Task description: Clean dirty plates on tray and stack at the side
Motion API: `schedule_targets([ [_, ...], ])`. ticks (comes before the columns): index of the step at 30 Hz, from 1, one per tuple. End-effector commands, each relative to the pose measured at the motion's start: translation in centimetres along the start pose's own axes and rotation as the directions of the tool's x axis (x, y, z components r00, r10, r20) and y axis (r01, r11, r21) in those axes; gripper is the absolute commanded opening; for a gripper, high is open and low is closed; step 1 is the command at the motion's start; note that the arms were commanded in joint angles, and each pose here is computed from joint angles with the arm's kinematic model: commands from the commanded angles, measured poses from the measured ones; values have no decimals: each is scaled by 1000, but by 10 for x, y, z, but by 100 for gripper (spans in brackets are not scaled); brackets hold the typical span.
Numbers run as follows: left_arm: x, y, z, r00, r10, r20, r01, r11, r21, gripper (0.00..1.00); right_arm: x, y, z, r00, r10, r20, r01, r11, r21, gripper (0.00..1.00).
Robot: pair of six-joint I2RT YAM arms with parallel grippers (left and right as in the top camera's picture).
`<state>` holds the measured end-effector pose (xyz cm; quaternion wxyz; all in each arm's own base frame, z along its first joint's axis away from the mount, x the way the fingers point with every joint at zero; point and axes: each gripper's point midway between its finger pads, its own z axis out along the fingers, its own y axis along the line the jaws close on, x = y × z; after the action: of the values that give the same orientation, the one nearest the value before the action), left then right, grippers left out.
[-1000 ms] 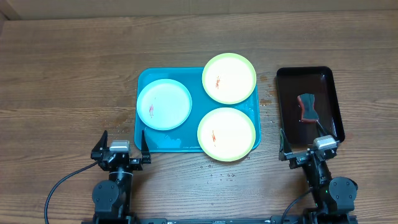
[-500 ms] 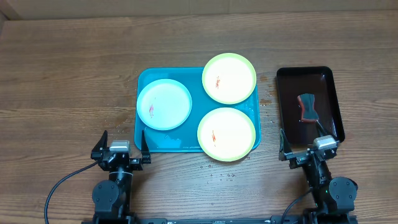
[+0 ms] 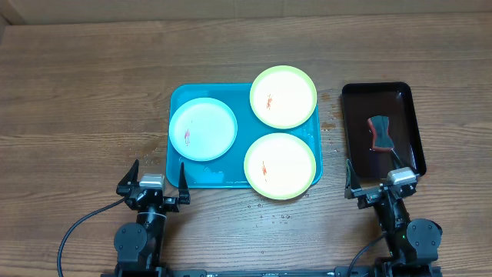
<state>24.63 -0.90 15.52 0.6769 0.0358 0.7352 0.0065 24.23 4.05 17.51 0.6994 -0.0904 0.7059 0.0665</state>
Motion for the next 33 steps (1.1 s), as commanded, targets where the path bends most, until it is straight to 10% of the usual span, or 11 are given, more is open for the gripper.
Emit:
schedule_targets([
  [1,-1,-2,0,1000,0,9,0,1000,14,100,2,0,0,1000,4,4,-4,1000,4,100],
  [33,-66,2,14,996,0,-86,2,1000,20,100,-62,1,-22,1000,6,11,-6,1000,8,100],
])
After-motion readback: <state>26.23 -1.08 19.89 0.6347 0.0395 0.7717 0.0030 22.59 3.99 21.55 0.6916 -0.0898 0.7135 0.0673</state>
